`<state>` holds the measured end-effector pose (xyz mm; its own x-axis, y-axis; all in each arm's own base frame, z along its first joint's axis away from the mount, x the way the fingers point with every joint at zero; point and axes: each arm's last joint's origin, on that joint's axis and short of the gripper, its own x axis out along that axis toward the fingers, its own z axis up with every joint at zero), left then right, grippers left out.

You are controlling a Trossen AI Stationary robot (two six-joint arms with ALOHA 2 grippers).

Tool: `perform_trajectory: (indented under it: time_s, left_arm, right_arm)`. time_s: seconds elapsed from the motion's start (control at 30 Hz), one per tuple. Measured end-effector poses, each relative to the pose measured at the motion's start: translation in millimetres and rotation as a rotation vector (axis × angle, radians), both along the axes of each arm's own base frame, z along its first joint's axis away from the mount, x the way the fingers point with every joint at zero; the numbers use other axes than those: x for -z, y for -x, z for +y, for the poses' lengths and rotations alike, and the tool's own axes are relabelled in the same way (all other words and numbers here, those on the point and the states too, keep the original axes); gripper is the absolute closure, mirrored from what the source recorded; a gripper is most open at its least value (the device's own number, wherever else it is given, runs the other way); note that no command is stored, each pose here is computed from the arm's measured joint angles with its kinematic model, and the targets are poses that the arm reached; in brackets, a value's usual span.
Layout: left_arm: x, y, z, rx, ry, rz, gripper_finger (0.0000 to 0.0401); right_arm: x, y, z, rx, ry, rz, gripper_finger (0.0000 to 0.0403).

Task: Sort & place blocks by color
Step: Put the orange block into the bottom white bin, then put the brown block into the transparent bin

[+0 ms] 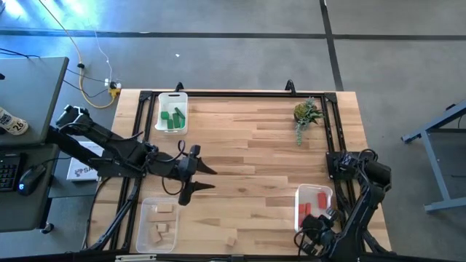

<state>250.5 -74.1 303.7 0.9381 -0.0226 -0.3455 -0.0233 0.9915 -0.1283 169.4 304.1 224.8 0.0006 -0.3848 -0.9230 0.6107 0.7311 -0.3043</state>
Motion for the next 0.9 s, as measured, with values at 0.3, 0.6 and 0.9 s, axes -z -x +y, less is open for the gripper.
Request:
perform_trajectory:
  time_s: [0.3, 0.6, 0.9]
  left_arm:
    - [12, -16, 4, 0.029, 0.001, 0.026, 0.0199]
    - [16, -19, 9, -0.001, 0.000, 0.046, 0.0199]
    - [25, -15, 11, -0.074, 0.036, 0.144, 0.0199]
  right_arm:
    - [26, 14, -11, 0.077, 0.080, 0.095, 0.0304]
    - [27, 12, -13, 0.061, 0.080, 0.110, 0.0248]
    - [24, 5, -15, 0.028, 0.090, 0.076, 0.0221]
